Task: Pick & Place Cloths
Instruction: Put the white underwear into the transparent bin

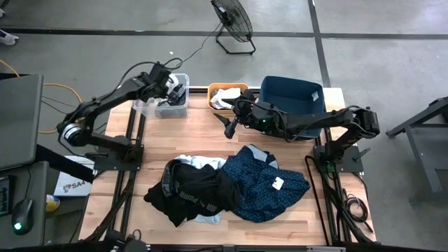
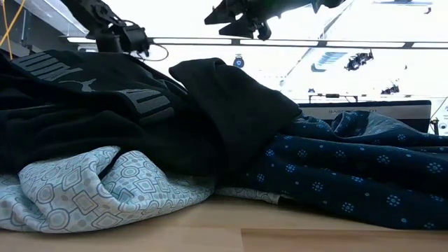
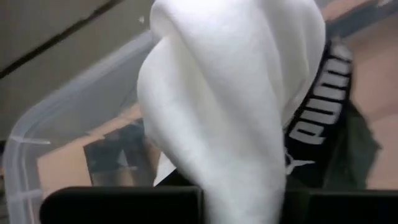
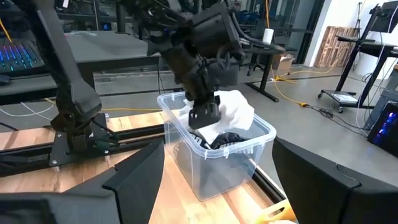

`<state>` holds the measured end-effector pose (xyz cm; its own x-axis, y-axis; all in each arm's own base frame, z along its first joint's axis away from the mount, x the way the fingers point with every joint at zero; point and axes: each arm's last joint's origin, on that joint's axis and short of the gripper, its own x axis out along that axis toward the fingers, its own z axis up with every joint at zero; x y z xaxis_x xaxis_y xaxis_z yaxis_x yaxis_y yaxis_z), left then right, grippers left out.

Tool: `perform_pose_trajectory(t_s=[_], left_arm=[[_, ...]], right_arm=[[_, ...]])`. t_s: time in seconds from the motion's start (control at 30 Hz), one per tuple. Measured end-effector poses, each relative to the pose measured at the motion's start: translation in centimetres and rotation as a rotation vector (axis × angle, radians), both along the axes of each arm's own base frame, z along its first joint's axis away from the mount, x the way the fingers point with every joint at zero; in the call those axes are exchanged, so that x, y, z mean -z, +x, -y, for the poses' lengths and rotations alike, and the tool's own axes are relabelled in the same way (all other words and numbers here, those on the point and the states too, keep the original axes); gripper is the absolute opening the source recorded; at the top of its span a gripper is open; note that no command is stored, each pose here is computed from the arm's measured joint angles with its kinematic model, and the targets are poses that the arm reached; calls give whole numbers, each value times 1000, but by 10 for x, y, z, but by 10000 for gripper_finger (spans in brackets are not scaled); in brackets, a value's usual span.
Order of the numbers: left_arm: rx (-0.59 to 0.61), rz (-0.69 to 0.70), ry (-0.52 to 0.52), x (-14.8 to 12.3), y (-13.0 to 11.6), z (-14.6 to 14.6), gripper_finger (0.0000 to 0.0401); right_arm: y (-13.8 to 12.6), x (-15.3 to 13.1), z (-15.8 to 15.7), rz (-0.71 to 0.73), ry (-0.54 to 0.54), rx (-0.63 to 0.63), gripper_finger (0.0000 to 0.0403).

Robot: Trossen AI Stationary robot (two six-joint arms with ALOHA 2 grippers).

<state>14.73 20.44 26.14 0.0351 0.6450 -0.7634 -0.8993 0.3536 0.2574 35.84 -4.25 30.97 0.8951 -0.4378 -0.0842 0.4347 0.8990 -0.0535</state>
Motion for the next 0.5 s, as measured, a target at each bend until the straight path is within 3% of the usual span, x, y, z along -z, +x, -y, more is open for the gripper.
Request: perform_pose_trajectory(t_s=[0.2,0.5], left_arm=[[-11,-5,-29,5,2,-2,50],[21,-8,-62,6,2,-1,192]], right_arm=[[0,0,0,-4,0,0,291],[0,1,0,-7,1,-1,291]])
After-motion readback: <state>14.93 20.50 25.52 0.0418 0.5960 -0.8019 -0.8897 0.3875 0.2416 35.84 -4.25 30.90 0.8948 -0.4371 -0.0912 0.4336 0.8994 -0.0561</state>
